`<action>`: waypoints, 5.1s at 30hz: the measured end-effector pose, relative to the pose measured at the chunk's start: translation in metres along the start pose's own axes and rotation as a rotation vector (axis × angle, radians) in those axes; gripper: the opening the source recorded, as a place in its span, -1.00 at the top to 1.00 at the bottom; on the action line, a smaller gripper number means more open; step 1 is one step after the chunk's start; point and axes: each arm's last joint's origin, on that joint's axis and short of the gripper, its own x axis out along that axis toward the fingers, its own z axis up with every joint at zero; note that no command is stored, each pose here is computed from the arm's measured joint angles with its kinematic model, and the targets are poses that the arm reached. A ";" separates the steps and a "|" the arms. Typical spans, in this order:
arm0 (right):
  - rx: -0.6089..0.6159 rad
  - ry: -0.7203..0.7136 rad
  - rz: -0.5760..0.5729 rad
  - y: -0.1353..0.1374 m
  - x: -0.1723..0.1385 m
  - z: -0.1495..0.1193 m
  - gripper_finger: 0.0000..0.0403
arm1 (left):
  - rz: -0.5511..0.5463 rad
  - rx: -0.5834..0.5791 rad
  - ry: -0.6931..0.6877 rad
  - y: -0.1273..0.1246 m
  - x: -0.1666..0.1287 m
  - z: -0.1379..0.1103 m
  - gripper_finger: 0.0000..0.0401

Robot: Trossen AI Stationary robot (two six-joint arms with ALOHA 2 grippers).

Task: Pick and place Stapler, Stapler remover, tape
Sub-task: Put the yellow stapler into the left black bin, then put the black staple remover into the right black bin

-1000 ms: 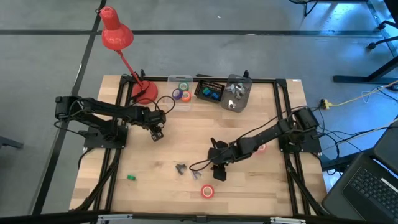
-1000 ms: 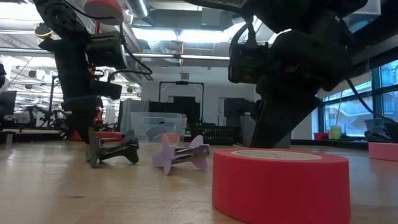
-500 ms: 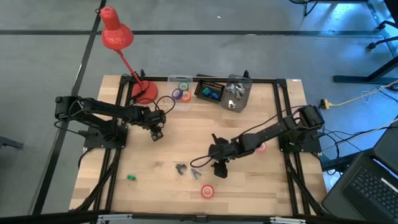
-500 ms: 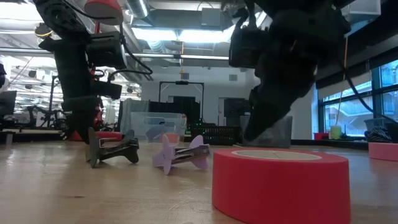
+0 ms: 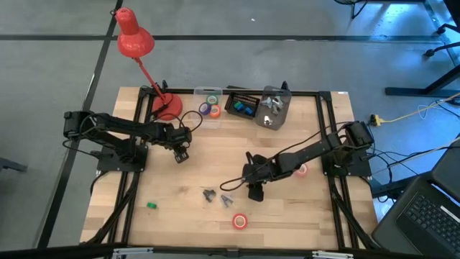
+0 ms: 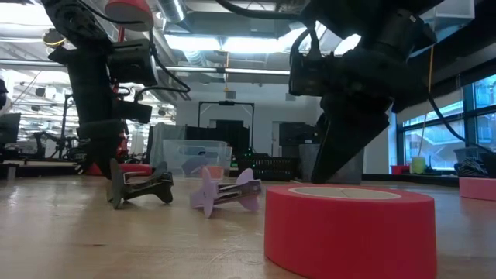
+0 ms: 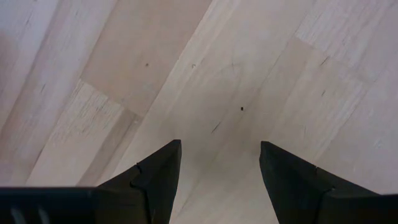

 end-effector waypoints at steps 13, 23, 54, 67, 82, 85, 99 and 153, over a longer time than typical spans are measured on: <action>-0.005 0.038 -0.056 -0.003 0.019 -0.007 -0.01 | 0.009 0.000 -0.004 0.000 0.000 0.000 -0.05; -0.020 0.023 -0.071 -0.003 0.020 -0.006 0.77 | 0.009 0.000 -0.004 0.000 0.000 0.000 -0.05; -0.058 -0.179 -0.209 -0.255 -0.104 0.138 0.76 | -0.027 0.011 -0.115 -0.003 -0.001 0.011 -0.05; 0.097 -0.079 -0.199 -0.343 -0.035 0.105 0.76 | -0.054 0.014 -0.210 -0.006 -0.002 0.020 -0.05; 0.197 -0.083 -0.197 -0.349 -0.040 0.101 -0.15 | -0.054 0.014 -0.211 -0.006 -0.003 0.020 -0.05; 0.198 -0.105 -0.201 -0.344 -0.051 0.105 -0.36 | -0.054 0.015 -0.211 -0.006 -0.003 0.020 -0.04; -0.003 -0.152 0.216 -0.229 -0.089 0.134 -0.34 | -0.387 0.087 -0.349 -0.037 -0.015 0.030 -0.05; -0.199 0.049 0.314 -0.021 -0.066 0.115 -0.08 | -0.746 0.648 -0.396 -0.135 -0.002 0.019 0.15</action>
